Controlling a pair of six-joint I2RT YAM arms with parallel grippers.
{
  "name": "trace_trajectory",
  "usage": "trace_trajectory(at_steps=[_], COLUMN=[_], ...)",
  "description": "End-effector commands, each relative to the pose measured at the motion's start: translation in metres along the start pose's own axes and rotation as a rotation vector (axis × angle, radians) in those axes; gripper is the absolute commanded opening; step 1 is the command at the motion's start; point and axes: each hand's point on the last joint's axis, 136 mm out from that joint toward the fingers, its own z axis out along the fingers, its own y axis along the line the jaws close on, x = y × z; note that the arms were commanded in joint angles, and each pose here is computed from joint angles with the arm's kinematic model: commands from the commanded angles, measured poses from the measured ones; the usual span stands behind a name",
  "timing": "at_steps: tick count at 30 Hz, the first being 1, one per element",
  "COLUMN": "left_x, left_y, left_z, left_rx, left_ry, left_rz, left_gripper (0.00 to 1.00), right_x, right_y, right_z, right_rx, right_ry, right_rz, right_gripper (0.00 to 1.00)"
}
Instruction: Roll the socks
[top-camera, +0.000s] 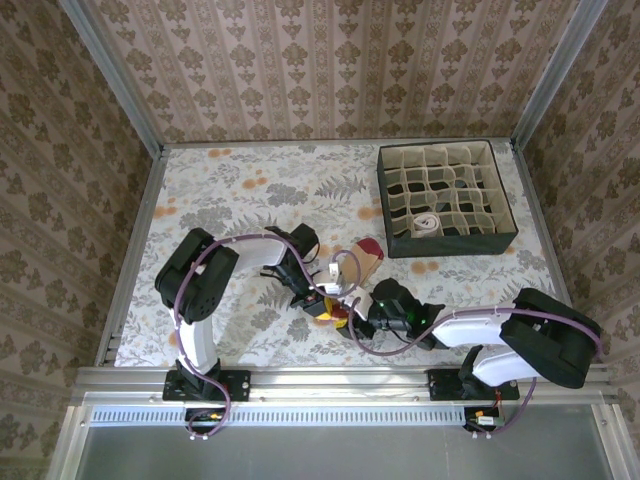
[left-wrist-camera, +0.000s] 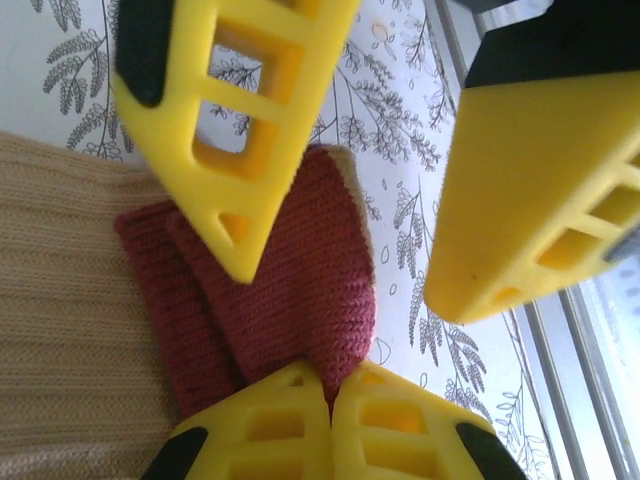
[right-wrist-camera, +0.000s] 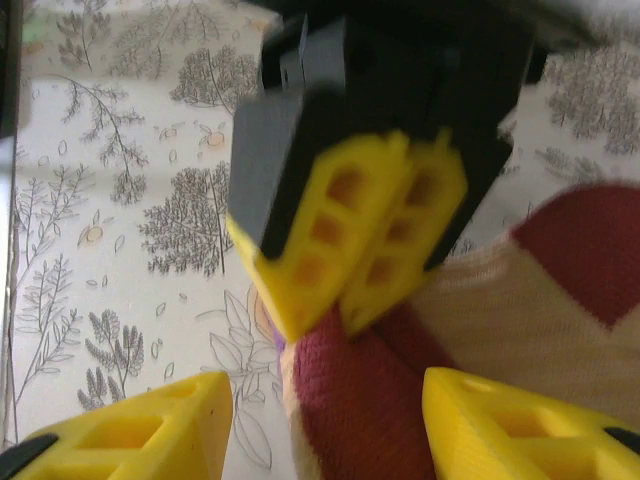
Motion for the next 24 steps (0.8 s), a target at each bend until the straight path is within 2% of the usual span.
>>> trace_trajectory(at_steps=[1, 18, 22, 24], left_x=[-0.012, -0.014, -0.015, -0.015], left_y=[-0.009, -0.010, -0.011, -0.010], left_z=[-0.003, -0.009, -0.010, -0.011], left_rx=[0.028, 0.037, 0.039, 0.040], left_ry=[-0.067, -0.105, -0.115, -0.118], left_rz=[0.025, 0.016, 0.015, 0.014], left_gripper=[0.00, 0.00, 0.00, 0.00], right_x=[0.009, 0.015, 0.016, 0.021], right_y=[-0.001, -0.009, -0.013, -0.014], right_z=[-0.003, -0.002, -0.001, 0.001], right_rx=[0.014, 0.038, 0.056, 0.054], right_ry=[0.016, 0.011, 0.006, 0.020], right_rz=[0.034, 0.053, 0.061, 0.069], right_gripper=[0.54, 0.51, 0.45, 0.34])
